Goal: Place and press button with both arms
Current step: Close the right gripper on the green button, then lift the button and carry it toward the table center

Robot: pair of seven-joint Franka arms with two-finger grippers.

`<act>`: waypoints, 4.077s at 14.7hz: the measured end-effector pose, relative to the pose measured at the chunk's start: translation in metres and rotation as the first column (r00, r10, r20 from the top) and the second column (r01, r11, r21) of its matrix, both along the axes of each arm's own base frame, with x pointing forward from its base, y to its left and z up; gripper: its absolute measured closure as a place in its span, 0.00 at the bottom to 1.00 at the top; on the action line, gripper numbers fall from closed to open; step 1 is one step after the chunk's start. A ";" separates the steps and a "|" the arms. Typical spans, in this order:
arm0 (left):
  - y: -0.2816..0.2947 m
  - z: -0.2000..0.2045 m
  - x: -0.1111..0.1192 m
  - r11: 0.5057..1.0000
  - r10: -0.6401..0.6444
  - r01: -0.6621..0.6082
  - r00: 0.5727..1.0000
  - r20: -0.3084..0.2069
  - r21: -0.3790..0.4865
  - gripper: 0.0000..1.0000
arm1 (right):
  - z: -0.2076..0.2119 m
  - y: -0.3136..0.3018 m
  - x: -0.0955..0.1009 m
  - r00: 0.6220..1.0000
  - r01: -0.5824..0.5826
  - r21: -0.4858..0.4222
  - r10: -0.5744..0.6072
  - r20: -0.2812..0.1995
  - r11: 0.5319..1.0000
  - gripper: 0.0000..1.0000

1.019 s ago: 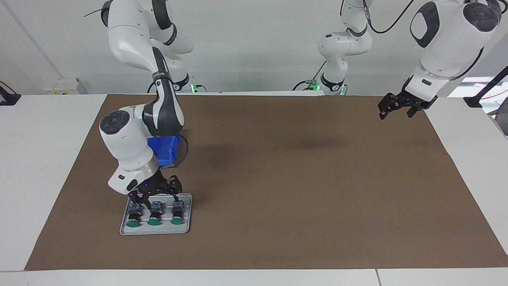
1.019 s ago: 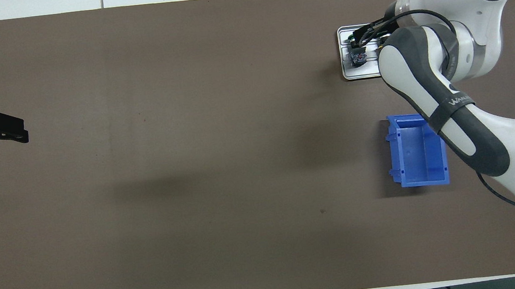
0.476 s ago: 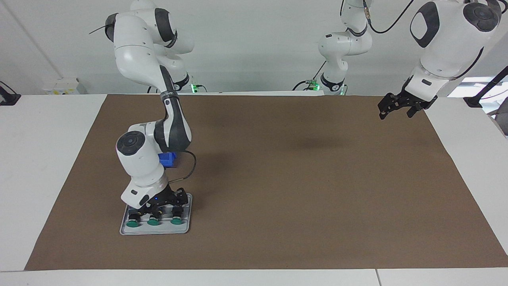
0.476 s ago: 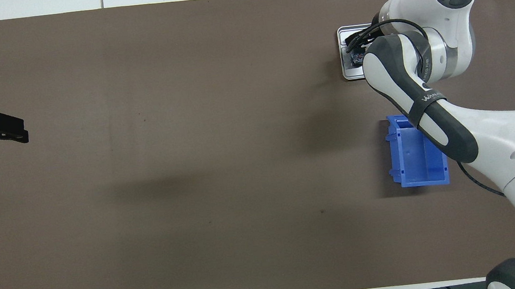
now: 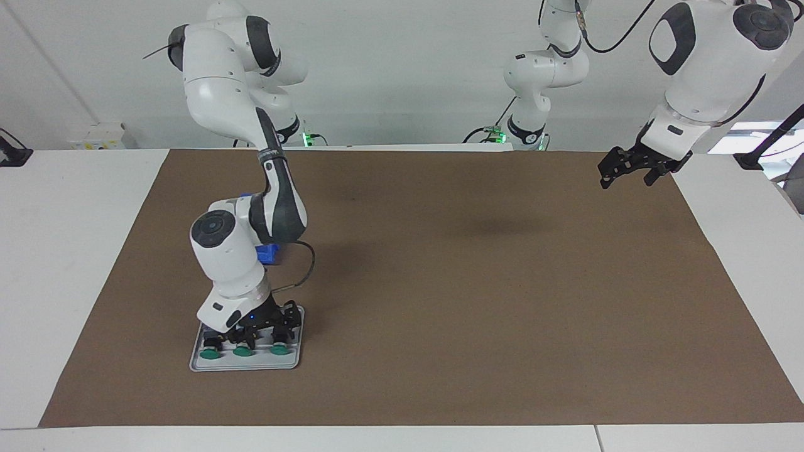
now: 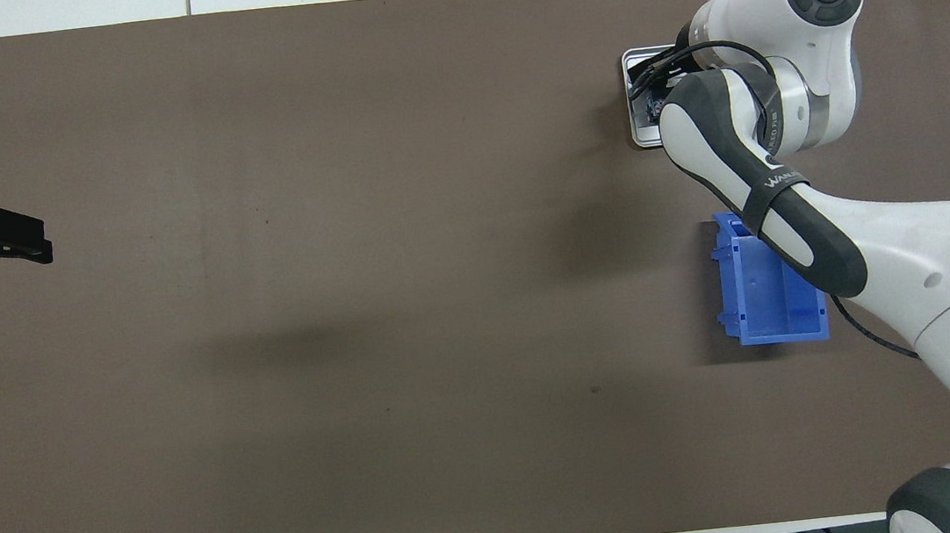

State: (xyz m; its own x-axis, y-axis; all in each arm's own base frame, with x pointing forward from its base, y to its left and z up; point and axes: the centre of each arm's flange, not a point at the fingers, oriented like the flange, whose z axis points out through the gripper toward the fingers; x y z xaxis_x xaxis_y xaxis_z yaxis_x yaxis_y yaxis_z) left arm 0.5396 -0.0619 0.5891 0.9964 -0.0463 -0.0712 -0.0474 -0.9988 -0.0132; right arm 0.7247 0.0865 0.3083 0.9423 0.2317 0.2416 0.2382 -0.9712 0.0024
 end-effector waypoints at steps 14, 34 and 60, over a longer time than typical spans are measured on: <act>0.000 0.000 0.000 1.000 0.000 0.000 1.000 0.000 0.000 0.00 | -0.008 0.001 0.001 1.000 -0.001 0.001 0.001 -0.001 1.000 0.31; 0.000 0.000 0.000 1.000 0.000 0.000 1.000 0.000 0.000 0.00 | 0.035 0.012 0.007 0.993 -0.002 -0.017 0.000 -0.119 1.000 0.60; 0.000 0.000 0.000 1.000 0.000 0.000 1.000 0.000 0.000 0.00 | 0.164 0.197 -0.103 0.275 0.926 -0.197 -0.932 -0.235 0.323 0.60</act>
State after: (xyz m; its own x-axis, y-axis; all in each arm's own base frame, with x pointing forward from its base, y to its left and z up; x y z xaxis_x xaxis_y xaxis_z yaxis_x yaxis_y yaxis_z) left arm 0.5396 -0.0619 0.5891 0.9964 -0.0463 -0.0712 -0.0474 -0.9988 -0.0132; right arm 0.6214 0.2835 0.4722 0.5364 -0.8432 -0.0373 -0.8329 -0.5360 0.1378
